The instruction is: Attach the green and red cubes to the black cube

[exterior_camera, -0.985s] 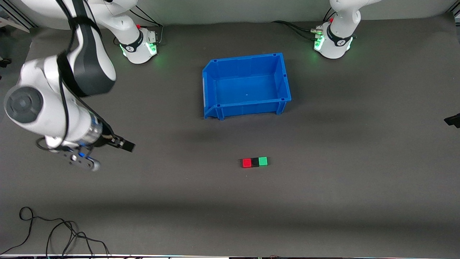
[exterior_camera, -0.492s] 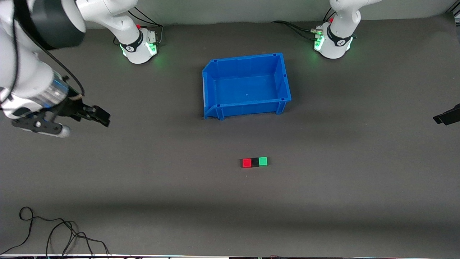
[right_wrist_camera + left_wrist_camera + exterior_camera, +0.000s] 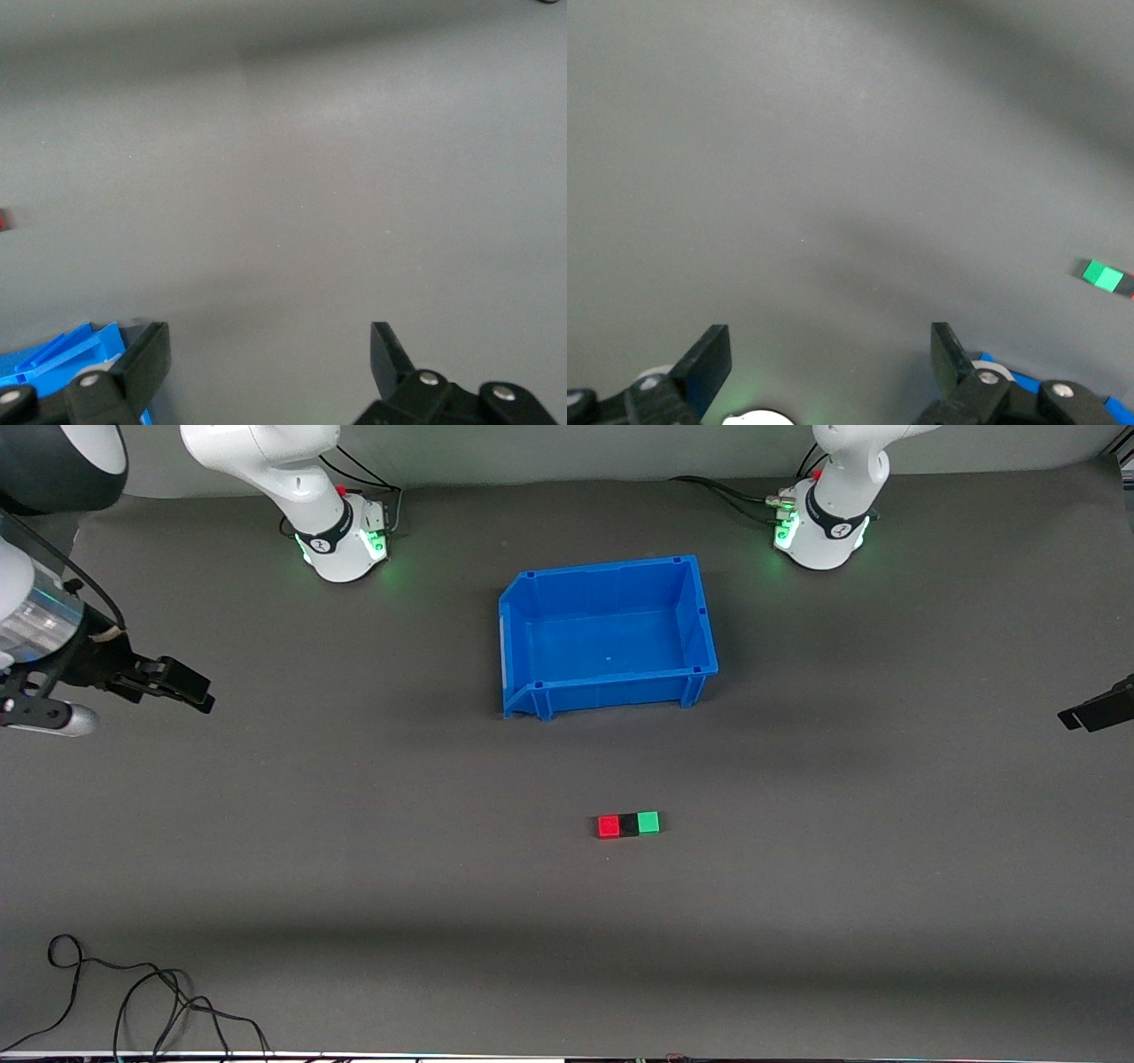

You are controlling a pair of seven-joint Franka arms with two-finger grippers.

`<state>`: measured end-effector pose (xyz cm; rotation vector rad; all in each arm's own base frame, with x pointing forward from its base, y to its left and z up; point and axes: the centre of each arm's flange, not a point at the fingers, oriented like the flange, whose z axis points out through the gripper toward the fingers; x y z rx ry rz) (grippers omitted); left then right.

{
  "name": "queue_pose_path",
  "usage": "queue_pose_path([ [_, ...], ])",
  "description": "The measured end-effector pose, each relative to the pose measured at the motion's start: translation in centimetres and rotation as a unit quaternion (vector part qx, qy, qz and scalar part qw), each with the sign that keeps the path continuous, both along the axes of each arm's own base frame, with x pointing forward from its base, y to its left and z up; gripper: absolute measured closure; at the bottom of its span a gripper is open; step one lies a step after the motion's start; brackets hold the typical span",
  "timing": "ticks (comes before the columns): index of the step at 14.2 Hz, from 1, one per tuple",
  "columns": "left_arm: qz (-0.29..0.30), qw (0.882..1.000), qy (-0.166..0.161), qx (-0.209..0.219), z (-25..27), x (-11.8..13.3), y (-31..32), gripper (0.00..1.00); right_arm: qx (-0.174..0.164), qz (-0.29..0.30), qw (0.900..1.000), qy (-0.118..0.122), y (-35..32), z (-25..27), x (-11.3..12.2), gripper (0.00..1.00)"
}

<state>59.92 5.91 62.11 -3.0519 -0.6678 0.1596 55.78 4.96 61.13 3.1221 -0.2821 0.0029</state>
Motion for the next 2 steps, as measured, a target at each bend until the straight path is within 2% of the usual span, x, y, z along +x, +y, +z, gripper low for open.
queue_pose_path([
  [2, -0.013, 1.000, 0.005, 0.005, -0.23, 0.12, -0.80, 0.00, 0.000, 0.010, 1.000, 0.005, -0.06, 0.12, -0.27, 0.00],
])
